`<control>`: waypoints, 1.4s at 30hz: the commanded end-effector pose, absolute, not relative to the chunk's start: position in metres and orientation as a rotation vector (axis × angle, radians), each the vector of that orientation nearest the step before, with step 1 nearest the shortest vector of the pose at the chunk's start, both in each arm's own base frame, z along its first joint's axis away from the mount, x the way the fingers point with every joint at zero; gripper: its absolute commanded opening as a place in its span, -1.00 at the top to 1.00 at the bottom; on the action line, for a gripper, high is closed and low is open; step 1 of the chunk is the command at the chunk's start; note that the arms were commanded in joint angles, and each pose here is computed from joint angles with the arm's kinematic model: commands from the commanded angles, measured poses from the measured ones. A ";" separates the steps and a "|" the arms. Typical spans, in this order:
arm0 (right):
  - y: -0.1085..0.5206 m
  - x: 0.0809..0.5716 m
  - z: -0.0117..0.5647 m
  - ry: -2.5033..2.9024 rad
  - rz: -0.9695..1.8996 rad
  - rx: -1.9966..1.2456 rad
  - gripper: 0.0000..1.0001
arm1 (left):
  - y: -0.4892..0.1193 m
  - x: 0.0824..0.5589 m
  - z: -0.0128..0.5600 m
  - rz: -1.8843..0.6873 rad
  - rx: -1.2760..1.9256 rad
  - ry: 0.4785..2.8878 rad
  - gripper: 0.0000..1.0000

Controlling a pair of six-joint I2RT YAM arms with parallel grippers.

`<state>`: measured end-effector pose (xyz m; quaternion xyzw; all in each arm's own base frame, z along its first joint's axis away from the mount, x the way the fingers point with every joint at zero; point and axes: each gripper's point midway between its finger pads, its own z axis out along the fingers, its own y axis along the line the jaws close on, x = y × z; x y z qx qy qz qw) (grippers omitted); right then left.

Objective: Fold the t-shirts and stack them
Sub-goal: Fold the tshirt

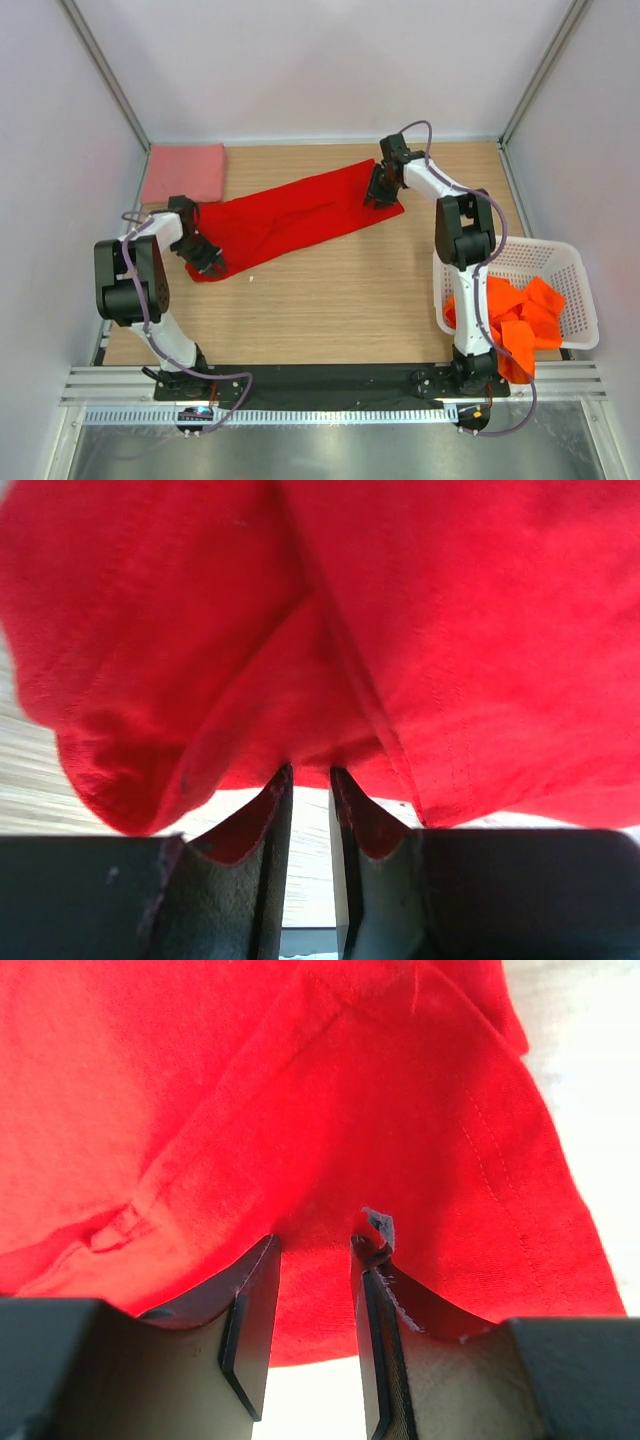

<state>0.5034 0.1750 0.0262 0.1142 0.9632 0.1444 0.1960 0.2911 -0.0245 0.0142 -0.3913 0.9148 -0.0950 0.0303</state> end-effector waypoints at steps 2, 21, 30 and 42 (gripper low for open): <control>0.160 0.450 0.002 2.845 0.267 0.359 0.17 | -0.004 0.277 0.005 -0.145 -1.228 2.829 0.56; 0.196 0.259 0.054 2.848 0.395 0.162 0.11 | 0.015 0.248 0.112 -0.147 -1.101 2.587 0.30; 0.203 0.287 0.067 2.824 0.326 0.050 0.16 | -0.033 0.246 0.128 -0.515 -1.066 2.483 0.28; 0.196 0.322 0.062 2.815 0.180 0.013 0.35 | -0.104 0.316 0.121 -0.712 -0.846 2.554 0.46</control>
